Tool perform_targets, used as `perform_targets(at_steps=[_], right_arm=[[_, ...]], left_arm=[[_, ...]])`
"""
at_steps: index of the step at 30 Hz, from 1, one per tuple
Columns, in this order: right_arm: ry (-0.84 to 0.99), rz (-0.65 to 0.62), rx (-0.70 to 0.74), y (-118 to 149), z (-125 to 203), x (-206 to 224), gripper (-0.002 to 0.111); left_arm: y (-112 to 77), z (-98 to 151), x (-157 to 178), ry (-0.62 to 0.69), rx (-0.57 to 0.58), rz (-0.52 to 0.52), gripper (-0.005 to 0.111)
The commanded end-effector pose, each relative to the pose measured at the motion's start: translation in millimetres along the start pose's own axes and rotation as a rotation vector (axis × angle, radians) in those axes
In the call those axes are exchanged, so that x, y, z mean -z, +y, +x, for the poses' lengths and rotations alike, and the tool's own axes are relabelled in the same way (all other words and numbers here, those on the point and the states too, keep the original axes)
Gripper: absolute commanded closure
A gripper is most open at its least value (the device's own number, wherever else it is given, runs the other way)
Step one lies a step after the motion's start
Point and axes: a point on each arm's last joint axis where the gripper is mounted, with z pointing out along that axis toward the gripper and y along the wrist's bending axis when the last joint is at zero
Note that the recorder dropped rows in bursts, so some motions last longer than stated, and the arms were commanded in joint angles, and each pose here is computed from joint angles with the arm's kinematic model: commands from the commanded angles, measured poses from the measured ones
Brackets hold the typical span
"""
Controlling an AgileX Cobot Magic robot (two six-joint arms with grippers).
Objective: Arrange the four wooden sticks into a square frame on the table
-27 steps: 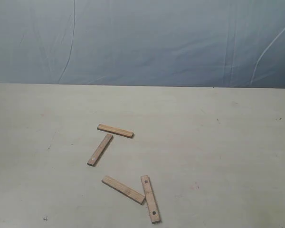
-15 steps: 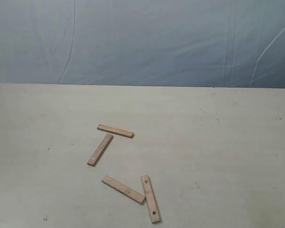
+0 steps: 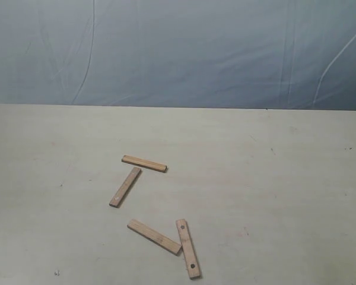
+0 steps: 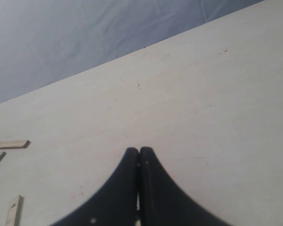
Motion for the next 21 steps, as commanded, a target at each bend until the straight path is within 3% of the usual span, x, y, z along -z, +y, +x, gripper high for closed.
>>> perform_targets(at_steps=[1,5,7,10,15,18,21], right_arm=[[-0.006,-0.005,0.008,1,-1,0,0.109],[-0.006,-0.005,0.008,1,-1,0,0.109],[-0.006,-0.005,0.008,1,-1,0,0.109],[-0.006,-0.005,0.008,1,-1,0,0.109],[-0.006,-0.005,0.008,1,-1,0,0.109],[-0.006,-0.005,0.008,1,-1,0,0.109],[-0.006,-0.005,0.008,1,-1,0,0.109]], left_arm=[[22.9,47,-49,0.483,-0.093,-0.171,0.107],[12.2,95,-85,0.839,-0.245,-0.116,0.107],[-4.4,118,-100,1.030,-0.323,-0.032,0.107],[-31.3,148,-115,1.275,-0.331,0.101,0.107],[-71.1,201,-130,1.481,-0.236,0.389,0.107],[-80.5,234,-135,1.562,-0.182,0.428,0.106],[-83.5,263,-137,1.629,-0.184,0.429,0.099]])
